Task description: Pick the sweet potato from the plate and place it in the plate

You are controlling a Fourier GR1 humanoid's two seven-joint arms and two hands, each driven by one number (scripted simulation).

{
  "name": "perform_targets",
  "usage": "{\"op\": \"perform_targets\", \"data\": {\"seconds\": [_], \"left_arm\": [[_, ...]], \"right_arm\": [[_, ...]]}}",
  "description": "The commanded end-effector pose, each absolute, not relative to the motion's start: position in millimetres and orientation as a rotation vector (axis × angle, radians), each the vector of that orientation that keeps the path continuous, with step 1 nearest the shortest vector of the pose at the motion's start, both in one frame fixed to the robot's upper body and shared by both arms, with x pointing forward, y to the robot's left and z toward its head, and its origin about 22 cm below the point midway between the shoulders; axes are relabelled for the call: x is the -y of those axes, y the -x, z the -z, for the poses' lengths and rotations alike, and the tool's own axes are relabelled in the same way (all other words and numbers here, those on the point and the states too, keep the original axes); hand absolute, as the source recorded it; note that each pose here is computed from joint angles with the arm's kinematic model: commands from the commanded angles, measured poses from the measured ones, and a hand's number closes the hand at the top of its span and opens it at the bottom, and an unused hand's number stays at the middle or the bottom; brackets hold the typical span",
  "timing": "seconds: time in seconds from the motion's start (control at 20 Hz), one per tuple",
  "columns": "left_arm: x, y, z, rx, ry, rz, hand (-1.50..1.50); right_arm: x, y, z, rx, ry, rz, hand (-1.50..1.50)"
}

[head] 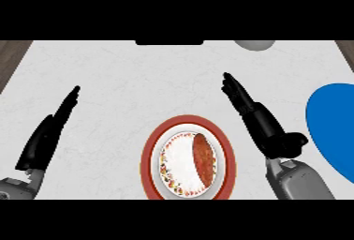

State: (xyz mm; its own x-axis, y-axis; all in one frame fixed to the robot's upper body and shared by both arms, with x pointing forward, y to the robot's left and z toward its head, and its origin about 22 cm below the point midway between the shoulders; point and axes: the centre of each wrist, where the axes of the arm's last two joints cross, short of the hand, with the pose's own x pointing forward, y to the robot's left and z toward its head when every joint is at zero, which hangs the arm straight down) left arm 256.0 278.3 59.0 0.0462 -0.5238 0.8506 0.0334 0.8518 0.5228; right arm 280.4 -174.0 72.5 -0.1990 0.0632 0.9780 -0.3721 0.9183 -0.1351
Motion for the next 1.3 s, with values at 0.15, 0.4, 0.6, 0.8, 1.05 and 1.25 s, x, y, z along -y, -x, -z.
{"op": "perform_targets", "data": {"seconds": [0.15, 0.4, 0.6, 0.8, 1.05, 1.25], "left_arm": [[-278.5, -264.9, -50.6, 1.464, -0.293, 0.236, 0.00], [-278.7, -272.2, -41.3, 1.412, -0.191, 0.095, 0.00], [-271.0, -281.0, -35.3, 1.431, -0.153, 0.095, 0.00], [-281.0, -280.2, -35.0, 1.411, -0.157, 0.101, 0.00], [-270.8, -277.6, -12.2, 1.409, -0.173, 0.080, 0.00], [-282.3, -286.2, -31.8, 1.415, -0.180, 0.059, 0.00]], "right_arm": [[184.7, -306.6, -55.7, 1.676, -0.597, -0.484, 1.50], [227.9, -313.6, -48.2, 1.861, -0.148, -0.585, -1.50], [247.6, -301.6, 21.5, 1.837, -0.449, -0.463, -1.50], [257.5, -307.1, 35.5, 1.819, -0.447, -0.775, -1.50], [254.5, -319.7, 10.8, 1.778, -0.371, -1.001, -1.50], [254.3, -325.0, -19.5, 1.767, -0.305, -1.063, -1.50]]}}
